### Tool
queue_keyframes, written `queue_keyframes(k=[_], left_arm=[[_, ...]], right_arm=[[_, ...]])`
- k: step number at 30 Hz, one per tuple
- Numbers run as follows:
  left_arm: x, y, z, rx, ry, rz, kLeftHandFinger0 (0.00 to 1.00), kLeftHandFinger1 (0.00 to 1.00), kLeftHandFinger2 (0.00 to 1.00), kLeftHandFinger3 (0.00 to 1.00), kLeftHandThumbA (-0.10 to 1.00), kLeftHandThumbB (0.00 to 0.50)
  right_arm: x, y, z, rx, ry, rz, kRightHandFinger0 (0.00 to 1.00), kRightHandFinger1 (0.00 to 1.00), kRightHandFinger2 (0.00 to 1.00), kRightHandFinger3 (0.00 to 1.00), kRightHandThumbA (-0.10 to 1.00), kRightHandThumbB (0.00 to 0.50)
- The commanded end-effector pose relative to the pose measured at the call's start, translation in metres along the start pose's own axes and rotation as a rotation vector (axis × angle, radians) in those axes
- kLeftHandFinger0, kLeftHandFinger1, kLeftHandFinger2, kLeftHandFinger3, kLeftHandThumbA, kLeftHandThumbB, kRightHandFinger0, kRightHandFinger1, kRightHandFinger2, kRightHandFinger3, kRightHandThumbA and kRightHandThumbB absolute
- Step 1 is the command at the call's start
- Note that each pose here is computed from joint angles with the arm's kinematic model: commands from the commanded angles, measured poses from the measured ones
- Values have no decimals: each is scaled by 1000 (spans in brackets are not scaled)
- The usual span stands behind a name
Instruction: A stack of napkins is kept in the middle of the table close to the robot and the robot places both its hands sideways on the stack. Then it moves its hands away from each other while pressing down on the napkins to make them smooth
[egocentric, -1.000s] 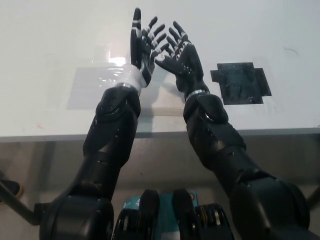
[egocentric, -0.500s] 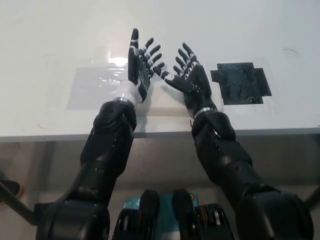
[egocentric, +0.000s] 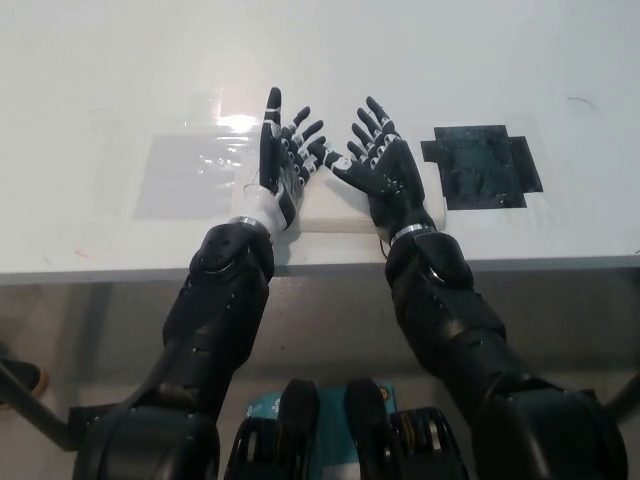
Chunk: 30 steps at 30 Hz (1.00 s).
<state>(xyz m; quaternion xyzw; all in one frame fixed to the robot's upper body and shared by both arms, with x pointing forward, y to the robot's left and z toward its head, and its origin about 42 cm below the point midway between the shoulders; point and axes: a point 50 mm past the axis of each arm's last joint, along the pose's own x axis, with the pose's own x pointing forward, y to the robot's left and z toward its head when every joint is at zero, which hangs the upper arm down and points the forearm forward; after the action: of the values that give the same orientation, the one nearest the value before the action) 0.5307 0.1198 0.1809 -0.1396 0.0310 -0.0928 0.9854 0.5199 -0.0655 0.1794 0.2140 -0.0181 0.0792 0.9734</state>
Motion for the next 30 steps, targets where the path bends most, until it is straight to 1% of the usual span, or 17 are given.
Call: queue_keyframes(k=[1, 5, 11, 12, 13, 14, 17, 19, 20, 22, 24, 26, 30], left_arm=[[6, -3, 11, 24, -34, -29, 1000, 1000, 1000, 1000, 1000, 295], [1, 5, -1, 3, -11, -14, 1000, 1000, 1000, 1000, 1000, 297], [-2, 22, 0, 18, -16, 0, 1000, 1000, 1000, 1000, 1000, 306], [-3, 27, 0, 20, -17, 8, 1000, 1000, 1000, 1000, 1000, 298], [-4, 30, 1, 21, -18, 11, 1000, 1000, 1000, 1000, 1000, 296], [-4, 30, 1, 21, -18, 11, 1000, 1000, 1000, 1000, 1000, 297], [-4, 40, 6, 43, -32, 26, 1000, 1000, 1000, 1000, 1000, 300], [-3, 44, 10, 49, -43, 25, 1000, 1000, 1000, 1000, 1000, 293], [-2, 45, 12, 50, -48, 28, 1000, 1000, 1000, 1000, 1000, 293], [-1, 46, 14, 55, -50, 28, 1000, 1000, 1000, 1000, 1000, 295], [-2, 48, 15, 45, -50, 27, 1000, 1000, 1000, 1000, 1000, 294], [-2, 49, 14, 41, -50, 31, 1000, 1000, 1000, 1000, 1000, 293], [-4, 57, 15, 43, -54, 40, 1000, 1000, 1000, 1000, 1000, 308]], right_arm=[[9, 14, 17, 9, -69, 43, 1000, 1000, 1000, 1000, 1000, 243], [5, 2, 10, -3, -49, 23, 1000, 1000, 1000, 1000, 1000, 244], [2, -20, 8, 25, -28, -26, 1000, 1000, 1000, 1000, 1000, 249], [3, -24, 9, 44, -22, -42, 1000, 1000, 1000, 1000, 1000, 238], [3, -32, 11, 70, -13, -58, 1000, 1000, 1000, 1000, 1000, 261], [3, -32, 11, 70, -13, -58, 1000, 1000, 1000, 1000, 1000, 264], [4, -54, 17, 40, 9, -74, 1000, 1000, 1000, 1000, 1000, 266], [4, -63, 20, 3, 22, -98, 1000, 1000, 1000, 1000, 1000, 285], [4, -68, 21, -6, 26, -103, 1000, 1000, 1000, 1000, 1000, 273], [4, -72, 23, -15, 34, -106, 1000, 1000, 1000, 1000, 1000, 265], [2, -78, 22, -4, 46, -118, 1000, 1000, 1000, 1000, 1000, 236], [2, -81, 21, 9, 54, -129, 1000, 1000, 1000, 1000, 1000, 224], [-1, -91, 21, 10, 62, -143, 1000, 1000, 1000, 1000, 1000, 233]])
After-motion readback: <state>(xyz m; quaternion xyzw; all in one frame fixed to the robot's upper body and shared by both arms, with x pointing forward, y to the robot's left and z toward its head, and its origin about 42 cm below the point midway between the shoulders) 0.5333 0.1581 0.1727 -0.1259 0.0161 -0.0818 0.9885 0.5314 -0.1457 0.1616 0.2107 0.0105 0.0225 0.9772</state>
